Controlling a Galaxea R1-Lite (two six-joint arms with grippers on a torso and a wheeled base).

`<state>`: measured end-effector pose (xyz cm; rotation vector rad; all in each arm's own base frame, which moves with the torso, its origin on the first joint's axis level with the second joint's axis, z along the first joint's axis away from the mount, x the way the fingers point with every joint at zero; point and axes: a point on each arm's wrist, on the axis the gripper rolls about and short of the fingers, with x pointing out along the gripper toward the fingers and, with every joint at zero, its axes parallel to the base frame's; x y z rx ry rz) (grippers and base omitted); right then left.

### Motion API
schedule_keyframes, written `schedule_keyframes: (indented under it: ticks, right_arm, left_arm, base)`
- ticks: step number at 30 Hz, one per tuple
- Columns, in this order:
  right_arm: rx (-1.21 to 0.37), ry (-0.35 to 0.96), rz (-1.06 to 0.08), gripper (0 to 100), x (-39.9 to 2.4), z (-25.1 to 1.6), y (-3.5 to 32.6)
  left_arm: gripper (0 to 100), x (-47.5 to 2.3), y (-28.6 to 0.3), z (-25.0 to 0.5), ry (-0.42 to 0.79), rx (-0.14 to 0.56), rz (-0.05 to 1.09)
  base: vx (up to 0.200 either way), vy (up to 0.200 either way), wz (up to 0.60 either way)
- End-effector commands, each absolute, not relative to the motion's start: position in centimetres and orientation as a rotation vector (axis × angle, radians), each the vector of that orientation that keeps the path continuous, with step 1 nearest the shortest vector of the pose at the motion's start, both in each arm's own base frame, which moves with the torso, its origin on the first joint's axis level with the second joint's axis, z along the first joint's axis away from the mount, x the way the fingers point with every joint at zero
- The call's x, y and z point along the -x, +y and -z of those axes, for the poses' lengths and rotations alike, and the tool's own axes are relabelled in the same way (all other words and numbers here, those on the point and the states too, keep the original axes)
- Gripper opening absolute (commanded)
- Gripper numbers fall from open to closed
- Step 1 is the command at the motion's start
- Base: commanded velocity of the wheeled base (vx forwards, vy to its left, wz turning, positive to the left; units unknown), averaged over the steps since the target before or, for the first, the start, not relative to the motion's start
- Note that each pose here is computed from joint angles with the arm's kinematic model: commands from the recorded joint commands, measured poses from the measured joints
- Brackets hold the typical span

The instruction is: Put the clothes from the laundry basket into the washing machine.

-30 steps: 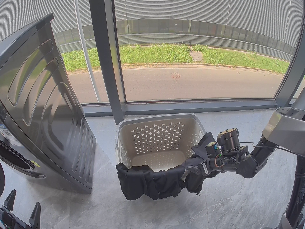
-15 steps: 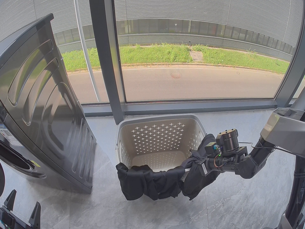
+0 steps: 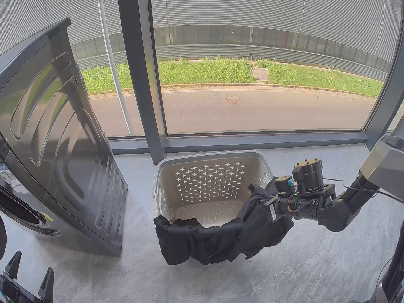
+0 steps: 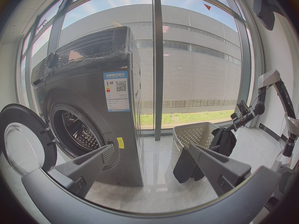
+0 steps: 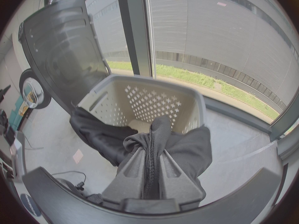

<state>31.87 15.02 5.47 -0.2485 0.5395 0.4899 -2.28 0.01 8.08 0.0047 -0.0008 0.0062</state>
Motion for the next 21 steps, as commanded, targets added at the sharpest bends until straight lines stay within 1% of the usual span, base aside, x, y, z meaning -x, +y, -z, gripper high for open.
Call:
schedule_keyframes:
  ticks: [1,2,3,4,6,7,10,12,16,17,21]
  right_arm:
    - [0.169,0.341,-0.502,0,-29.3,-12.6,16.0]
    - [0.159,0.315,-0.501,0,-28.8,-13.5,16.0]
    - [0.159,0.315,-0.501,0,-28.8,-13.5,16.0]
    - [0.137,0.258,-0.504,0,-27.6,-15.6,15.8]
    - [0.121,0.215,-0.506,0,-26.8,-17.0,15.5]
    - [0.104,0.181,-0.503,0,-26.0,-18.1,15.0]
    - [0.070,0.088,-0.463,0,-24.6,-20.9,13.5]
    - [0.054,0.041,-0.423,0,-24.0,-22.3,12.1]
    - [0.042,-0.015,-0.357,0,-22.3,-23.5,9.5]
    - [0.042,-0.017,-0.354,0,-22.2,-23.5,9.4]
    - [0.033,-0.046,-0.312,0,-19.6,-23.8,7.5]
  left_arm:
    - [100,2.3,0.0,-7.6,-0.002,-0.005,-0.006]
    - [100,2.3,0.0,-7.6,-0.002,-0.005,-0.006]
    - [100,2.3,0.0,-7.6,-0.002,-0.005,-0.006]
    - [100,2.3,0.0,-7.6,-0.002,-0.005,-0.006]
    - [100,2.3,0.0,-7.6,-0.002,-0.003,-0.006]
    - [100,2.3,0.0,-7.6,-0.002,-0.005,-0.006]
    - [100,2.3,0.0,-7.6,-0.002,-0.005,-0.006]
    - [100,2.3,0.0,-7.6,-0.002,-0.005,-0.006]
    - [100,2.3,0.0,-7.6,-0.002,-0.005,-0.006]
    - [100,2.3,0.0,-7.6,-0.003,-0.005,-0.006]
    - [100,2.3,0.0,-7.6,-0.001,-0.011,-0.008]
  base:
    - [0.000,0.000,0.00]
    - [0.000,0.000,0.00]
    - [0.000,0.000,0.00]
    - [0.000,0.000,0.00]
    - [0.000,0.000,0.00]
    - [0.000,0.000,0.00]
    - [0.000,0.000,0.00]
    - [0.000,0.000,0.00]
    - [0.000,0.000,0.00]
    - [0.000,0.000,0.00]
    - [0.000,0.000,0.00]
